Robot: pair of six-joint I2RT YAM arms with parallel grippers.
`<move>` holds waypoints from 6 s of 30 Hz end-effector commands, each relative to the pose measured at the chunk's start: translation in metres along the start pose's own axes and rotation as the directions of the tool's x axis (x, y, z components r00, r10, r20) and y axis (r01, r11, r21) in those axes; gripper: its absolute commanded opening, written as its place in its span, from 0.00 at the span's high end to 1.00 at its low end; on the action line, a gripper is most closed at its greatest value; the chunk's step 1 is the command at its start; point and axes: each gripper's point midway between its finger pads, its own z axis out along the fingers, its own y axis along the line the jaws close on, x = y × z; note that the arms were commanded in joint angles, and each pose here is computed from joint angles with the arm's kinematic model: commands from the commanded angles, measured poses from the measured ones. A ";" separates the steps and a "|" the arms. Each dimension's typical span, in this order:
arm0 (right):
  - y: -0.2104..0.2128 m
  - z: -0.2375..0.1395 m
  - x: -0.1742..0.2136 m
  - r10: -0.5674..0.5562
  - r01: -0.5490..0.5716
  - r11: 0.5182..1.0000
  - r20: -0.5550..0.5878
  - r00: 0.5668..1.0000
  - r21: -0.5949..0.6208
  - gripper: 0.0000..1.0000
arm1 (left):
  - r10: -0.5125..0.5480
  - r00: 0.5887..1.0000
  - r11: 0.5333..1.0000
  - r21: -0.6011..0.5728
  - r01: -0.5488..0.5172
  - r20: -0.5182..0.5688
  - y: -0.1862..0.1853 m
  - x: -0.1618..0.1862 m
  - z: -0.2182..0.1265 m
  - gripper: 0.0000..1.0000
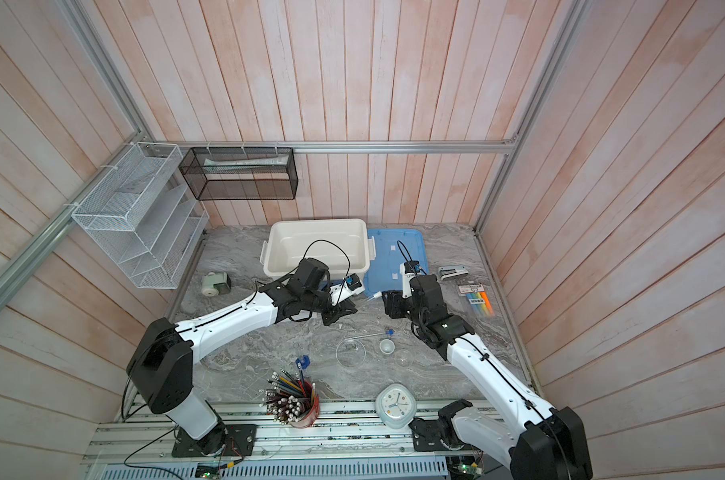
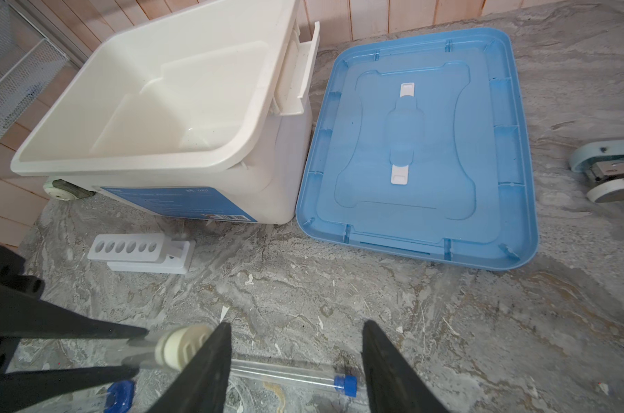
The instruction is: Organize the chemistry lab equipment
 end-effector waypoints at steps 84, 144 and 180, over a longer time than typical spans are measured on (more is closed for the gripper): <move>0.036 0.022 0.048 -0.057 0.045 0.995 -0.137 0.989 -0.087 0.41 | 0.019 0.999 0.997 -0.075 -0.017 0.033 0.010 -0.015 -0.010 0.83; 0.194 -0.058 -0.069 -0.190 0.327 0.726 0.281 0.941 -0.605 0.50 | -0.222 0.870 0.966 0.222 0.134 0.439 -0.007 -0.038 -0.120 0.83; 0.192 -0.034 -0.073 -0.192 0.315 0.776 0.271 0.943 -0.546 0.91 | -0.206 0.842 0.977 0.056 0.206 0.499 0.014 -0.042 -0.142 0.32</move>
